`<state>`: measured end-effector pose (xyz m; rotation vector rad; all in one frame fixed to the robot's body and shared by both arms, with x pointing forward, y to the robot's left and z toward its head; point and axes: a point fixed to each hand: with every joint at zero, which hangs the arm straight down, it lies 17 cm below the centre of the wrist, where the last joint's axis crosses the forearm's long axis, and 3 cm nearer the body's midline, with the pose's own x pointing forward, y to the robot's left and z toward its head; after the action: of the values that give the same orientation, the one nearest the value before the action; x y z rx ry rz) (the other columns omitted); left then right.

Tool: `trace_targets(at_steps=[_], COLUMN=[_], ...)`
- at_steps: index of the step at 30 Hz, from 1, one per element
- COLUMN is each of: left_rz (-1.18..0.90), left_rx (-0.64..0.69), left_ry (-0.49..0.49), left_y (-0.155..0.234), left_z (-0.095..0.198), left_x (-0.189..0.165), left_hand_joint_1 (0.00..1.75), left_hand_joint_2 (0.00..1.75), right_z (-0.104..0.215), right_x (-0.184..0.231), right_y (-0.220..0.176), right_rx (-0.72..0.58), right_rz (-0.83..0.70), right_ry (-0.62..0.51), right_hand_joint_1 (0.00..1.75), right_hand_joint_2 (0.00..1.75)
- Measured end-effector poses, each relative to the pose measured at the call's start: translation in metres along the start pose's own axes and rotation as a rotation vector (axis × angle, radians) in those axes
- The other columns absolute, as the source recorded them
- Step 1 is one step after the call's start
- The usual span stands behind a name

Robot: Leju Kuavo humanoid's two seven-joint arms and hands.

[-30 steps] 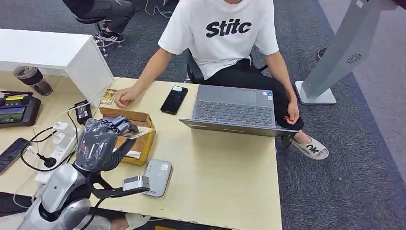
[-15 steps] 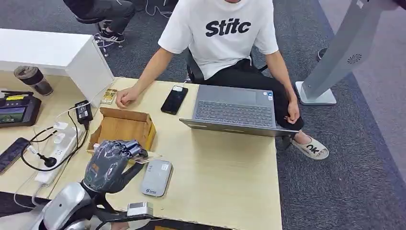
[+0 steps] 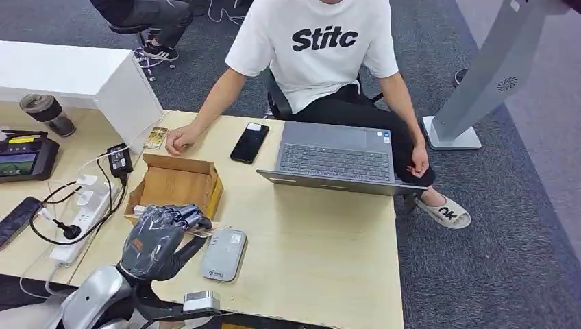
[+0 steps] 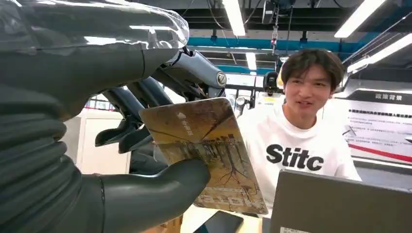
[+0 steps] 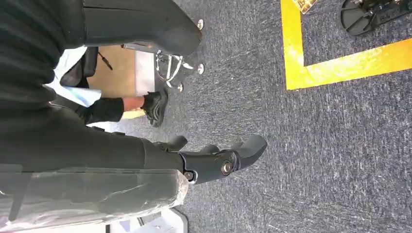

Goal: Pass the card to the sensor for recognition and then transmit it.

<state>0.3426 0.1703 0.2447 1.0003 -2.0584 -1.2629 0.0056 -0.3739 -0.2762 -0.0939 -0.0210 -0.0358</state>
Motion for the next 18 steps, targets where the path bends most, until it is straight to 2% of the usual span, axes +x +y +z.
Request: trace_targets(at_steps=[18], left_rz=[0.000], left_rx=[-0.002], left_ry=[0.000], left_y=[-0.0005], left_z=[0.0006], left_x=[0.0001], left_hand_joint_1=[1.75], left_hand_joint_2=[1.75], right_z=[0.0000], right_x=[0.0000], right_y=[0.0005], right_rx=[0.001], right_rz=[0.000], right_ry=[0.000], right_hand_joint_1=[0.00], right_hand_joint_2=[1.75])
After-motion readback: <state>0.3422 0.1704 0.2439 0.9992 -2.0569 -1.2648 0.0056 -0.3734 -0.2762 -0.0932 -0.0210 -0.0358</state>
